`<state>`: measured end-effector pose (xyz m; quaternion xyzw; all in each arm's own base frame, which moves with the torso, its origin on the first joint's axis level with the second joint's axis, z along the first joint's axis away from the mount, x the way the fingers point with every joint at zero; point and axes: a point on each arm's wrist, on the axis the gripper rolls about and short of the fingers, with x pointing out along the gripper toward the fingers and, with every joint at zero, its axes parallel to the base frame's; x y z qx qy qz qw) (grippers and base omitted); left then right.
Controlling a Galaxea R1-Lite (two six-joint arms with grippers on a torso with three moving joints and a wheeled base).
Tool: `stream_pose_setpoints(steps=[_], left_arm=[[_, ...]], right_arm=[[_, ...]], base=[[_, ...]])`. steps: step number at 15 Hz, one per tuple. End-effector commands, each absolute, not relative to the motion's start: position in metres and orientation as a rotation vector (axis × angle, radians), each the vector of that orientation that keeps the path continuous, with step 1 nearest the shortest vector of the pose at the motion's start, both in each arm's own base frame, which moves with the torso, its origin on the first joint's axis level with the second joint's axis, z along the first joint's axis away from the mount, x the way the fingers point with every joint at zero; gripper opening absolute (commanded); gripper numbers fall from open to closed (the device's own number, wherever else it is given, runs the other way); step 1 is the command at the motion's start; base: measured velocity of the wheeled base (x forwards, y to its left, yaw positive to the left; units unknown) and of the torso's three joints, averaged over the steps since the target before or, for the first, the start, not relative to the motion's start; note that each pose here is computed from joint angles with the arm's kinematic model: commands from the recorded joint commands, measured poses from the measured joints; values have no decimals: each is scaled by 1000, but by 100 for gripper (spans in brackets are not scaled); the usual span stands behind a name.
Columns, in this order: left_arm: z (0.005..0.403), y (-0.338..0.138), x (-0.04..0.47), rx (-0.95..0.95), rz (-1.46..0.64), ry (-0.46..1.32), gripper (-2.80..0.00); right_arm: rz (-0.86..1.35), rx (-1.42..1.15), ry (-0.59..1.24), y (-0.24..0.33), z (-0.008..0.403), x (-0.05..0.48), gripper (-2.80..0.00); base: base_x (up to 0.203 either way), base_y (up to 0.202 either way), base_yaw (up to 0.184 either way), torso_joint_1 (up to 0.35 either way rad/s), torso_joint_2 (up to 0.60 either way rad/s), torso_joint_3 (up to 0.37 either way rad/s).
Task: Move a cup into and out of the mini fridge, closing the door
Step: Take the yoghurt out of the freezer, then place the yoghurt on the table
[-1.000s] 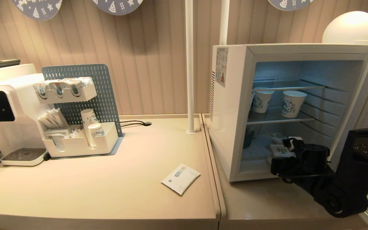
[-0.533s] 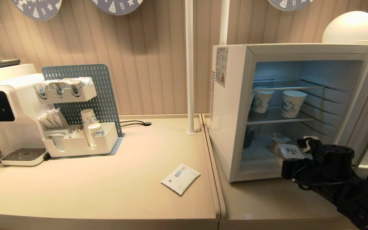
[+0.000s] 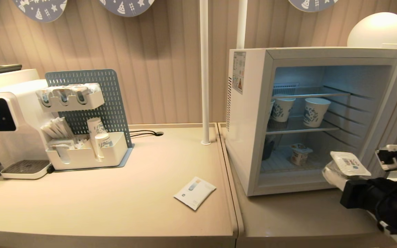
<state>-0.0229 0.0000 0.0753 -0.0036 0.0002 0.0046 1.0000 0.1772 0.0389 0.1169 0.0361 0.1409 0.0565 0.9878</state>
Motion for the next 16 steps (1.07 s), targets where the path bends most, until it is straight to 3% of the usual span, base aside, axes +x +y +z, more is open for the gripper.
stream_pose_setpoints(steps=[1,6,12,16], left_arm=[[75,0,-23,-8,11,3,-280],[75,0,-23,-8,11,3,-280],[75,0,-23,-8,11,3,-280],[75,0,-23,-8,11,3,-280]], right_arm=[[147,104,174,34,147,140,-280],[244,177,316,27,176,82,-280],[266,199,364,29,169,83,-280],[269,194,394,30,164,86,-280]], base=[[0,0,0,0,0,0],[-137,0,0,2,2,4],[-17,0,1,0,-1,1],[2,127,-4,0,4,1]])
